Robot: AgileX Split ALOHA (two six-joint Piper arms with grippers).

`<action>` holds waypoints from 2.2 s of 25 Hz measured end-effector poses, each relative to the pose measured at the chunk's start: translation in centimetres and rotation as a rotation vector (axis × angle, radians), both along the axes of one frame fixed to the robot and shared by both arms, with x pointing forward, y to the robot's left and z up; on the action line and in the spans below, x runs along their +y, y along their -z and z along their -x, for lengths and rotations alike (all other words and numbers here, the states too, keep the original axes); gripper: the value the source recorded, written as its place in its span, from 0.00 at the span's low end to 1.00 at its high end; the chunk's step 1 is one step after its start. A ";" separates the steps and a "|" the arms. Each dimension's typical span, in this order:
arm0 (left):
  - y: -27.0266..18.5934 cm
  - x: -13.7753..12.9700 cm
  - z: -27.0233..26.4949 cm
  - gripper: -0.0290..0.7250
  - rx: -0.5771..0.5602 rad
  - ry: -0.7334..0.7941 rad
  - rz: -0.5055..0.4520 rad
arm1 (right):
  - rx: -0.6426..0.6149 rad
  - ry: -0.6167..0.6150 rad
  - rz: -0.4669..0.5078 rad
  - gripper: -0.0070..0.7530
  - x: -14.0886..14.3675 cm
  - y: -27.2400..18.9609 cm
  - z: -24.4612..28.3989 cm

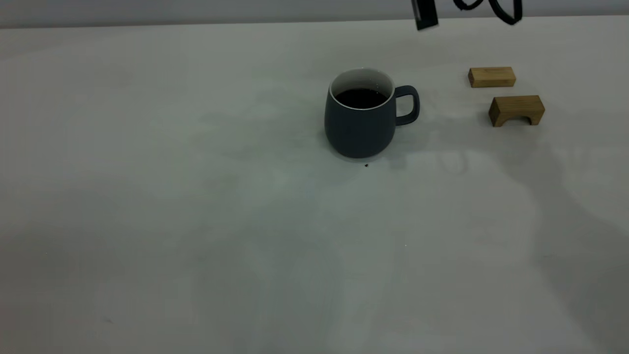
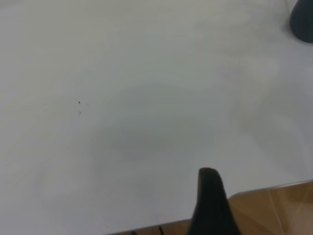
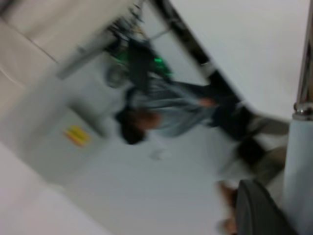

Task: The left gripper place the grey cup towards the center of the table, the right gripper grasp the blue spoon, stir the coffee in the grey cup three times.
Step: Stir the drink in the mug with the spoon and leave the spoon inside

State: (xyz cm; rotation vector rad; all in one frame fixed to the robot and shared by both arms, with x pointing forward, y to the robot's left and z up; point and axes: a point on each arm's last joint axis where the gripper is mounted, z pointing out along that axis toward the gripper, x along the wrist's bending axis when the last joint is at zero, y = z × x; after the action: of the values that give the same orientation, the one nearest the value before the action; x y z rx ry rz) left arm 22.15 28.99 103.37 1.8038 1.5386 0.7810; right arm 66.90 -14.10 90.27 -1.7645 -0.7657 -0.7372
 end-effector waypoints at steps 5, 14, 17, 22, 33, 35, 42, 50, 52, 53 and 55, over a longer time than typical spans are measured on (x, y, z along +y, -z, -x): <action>0.0 0.0 0.0 0.81 0.000 0.000 0.000 | 0.398 0.125 -0.065 0.18 0.0 -0.1 -0.1; 0.0 0.0 0.0 0.81 0.000 0.000 0.000 | 0.792 0.229 -0.098 0.18 0.0 2.1 0.0; 0.0 0.0 0.0 0.81 0.000 0.000 0.000 | 0.846 0.250 -0.085 0.18 -0.2 5.1 0.0; 0.0 0.0 0.0 0.81 0.000 0.000 0.000 | 0.834 0.254 -0.061 0.18 -1.1 8.2 0.1; 0.0 0.0 0.0 0.81 0.000 0.000 0.000 | 0.795 0.236 -0.072 0.18 -0.1 9.0 -0.8; 0.0 0.0 0.0 0.81 0.000 0.000 0.000 | 0.769 0.237 -0.096 0.18 0.3 8.5 -1.5; 0.0 0.0 0.0 0.81 0.000 0.000 0.000 | 0.725 0.292 -0.100 0.18 0.5 8.2 -2.9; 0.0 0.0 0.0 0.81 0.000 0.000 0.000 | 0.701 0.315 -0.005 0.18 -2.8 9.2 -3.2; 0.0 0.0 0.0 0.81 0.000 0.000 0.000 | 0.690 0.290 0.020 0.18 -3.3 9.1 -3.1; 0.0 0.0 0.0 0.81 0.000 0.000 0.000 | 0.686 0.272 0.036 0.18 -3.5 9.0 -2.9; 0.0 0.0 0.0 0.81 0.000 0.000 0.000 | 0.684 0.225 0.058 0.18 -3.8 9.0 -2.6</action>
State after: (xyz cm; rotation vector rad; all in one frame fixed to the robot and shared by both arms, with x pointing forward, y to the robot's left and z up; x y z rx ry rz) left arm 22.15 28.99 103.37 1.8038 1.5386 0.7810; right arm 69.47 -17.87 81.28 -2.0001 -0.1279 -0.2118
